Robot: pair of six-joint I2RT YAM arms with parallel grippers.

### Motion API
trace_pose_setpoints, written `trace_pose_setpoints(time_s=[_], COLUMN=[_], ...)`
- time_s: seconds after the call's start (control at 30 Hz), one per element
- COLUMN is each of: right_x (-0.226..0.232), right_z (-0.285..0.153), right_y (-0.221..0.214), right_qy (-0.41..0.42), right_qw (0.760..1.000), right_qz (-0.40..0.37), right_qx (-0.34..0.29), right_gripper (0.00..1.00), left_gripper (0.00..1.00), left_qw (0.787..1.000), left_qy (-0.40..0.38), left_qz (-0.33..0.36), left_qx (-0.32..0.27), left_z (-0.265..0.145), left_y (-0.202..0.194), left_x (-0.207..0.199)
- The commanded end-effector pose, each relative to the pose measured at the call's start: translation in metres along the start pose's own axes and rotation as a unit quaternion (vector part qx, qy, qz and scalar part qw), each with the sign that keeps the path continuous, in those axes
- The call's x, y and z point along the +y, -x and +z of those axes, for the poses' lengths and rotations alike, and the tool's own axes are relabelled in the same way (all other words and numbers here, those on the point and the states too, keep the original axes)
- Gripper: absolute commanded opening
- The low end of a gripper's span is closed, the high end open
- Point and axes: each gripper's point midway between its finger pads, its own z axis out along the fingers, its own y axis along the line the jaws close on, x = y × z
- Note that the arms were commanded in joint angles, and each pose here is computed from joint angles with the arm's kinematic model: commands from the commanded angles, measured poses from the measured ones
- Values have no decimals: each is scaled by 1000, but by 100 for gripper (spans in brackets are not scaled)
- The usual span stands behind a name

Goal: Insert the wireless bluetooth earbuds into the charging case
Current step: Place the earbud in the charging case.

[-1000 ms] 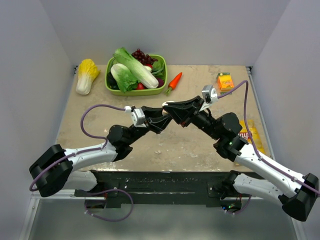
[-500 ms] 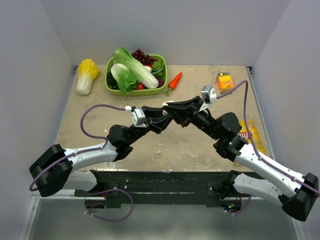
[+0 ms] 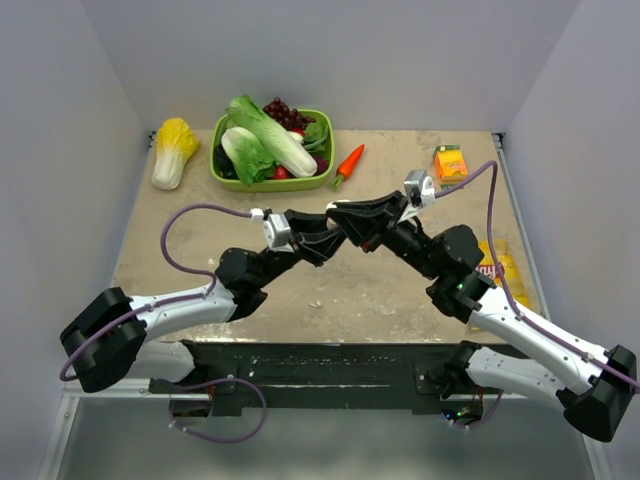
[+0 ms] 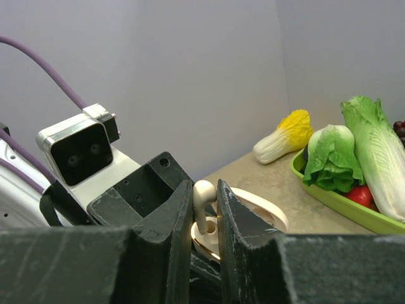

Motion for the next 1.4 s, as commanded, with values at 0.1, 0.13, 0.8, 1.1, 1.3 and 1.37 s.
trace_pose_setpoints(time_s=[0.1,0.13,0.8,1.1,1.3,1.37], right_x=[0,0,-9,-7,-8,-11], right_z=[1,1,0,4,4,4], right_y=[14,13,13,2,-1,-2], right_qy=[-2,-3,-24,-16,-19,-26], right_qw=[999,999,999,999,999,999], right_qz=[-15,-17,-42,-40,-42,-42], right_qx=[-29,-29,-24,0,11,15], right_gripper=[0,0,0,0,13,22], left_gripper=[0,0,0,0,0,0], left_qw=[984,983,982,981,981,981], left_qy=[-43,-44,-48,-50,-51,-49], left_qz=[6,5,-3,-2,-1,0], left_qx=[-175,-177,-185,-185,-189,-188], left_z=[12,13,16,17,16,16], left_y=[95,97,102,101,104,103], left_x=[-22,-22,-24,-24,-25,-24])
